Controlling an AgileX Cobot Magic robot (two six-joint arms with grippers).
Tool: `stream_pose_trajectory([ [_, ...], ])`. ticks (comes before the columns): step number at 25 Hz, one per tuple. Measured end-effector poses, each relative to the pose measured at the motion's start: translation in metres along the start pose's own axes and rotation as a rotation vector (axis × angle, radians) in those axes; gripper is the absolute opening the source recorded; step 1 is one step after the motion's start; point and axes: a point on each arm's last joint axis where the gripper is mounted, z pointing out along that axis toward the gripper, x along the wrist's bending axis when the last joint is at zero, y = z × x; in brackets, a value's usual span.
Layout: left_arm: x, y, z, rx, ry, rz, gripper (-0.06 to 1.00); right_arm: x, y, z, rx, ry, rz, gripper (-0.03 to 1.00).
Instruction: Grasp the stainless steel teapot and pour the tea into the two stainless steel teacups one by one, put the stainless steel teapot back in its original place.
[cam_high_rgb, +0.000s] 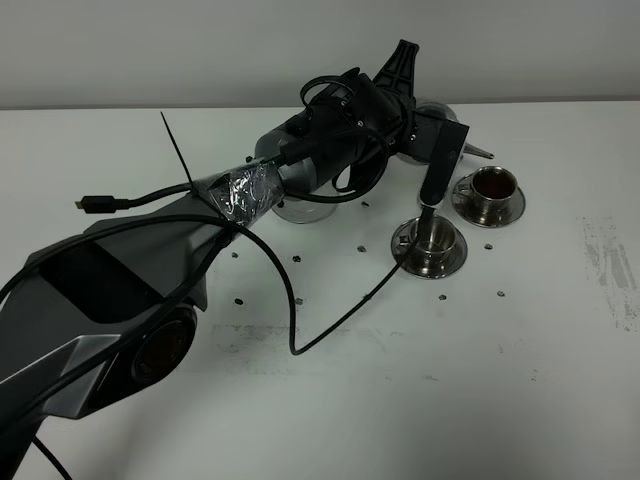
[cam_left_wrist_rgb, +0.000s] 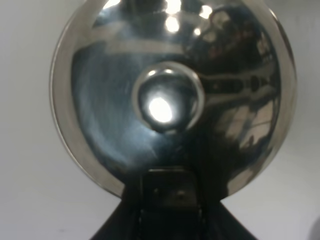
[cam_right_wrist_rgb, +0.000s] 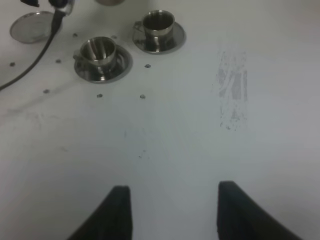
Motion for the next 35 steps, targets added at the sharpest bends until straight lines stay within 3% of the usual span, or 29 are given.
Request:
stream_pose_trajectory([
  [8, 0.016, -0.014, -0.031, -0.086, -0.129, -0.461, 0.21, 0.0, 0.0, 0.0, 0.0, 0.0, 0.0, 0.41],
  [14, 0.012, -0.027, -0.032, -0.052, -0.247, -0.814, 0.21, 0.0, 0.0, 0.0, 0.0, 0.0, 0.0, 0.41],
  [17, 0.01, -0.033, -0.031, -0.021, -0.273, -0.934, 0.21, 0.0, 0.0, 0.0, 0.0, 0.0, 0.0, 0.41],
  [24, 0.003, -0.036, -0.031, 0.031, -0.335, -1.03, 0.21, 0.0, 0.0, 0.0, 0.0, 0.0, 0.0, 0.41],
  [35, -0.02, -0.03, -0.01, 0.077, -0.426, -1.076, 0.21, 0.0, 0.0, 0.0, 0.0, 0.0, 0.0, 0.41],
])
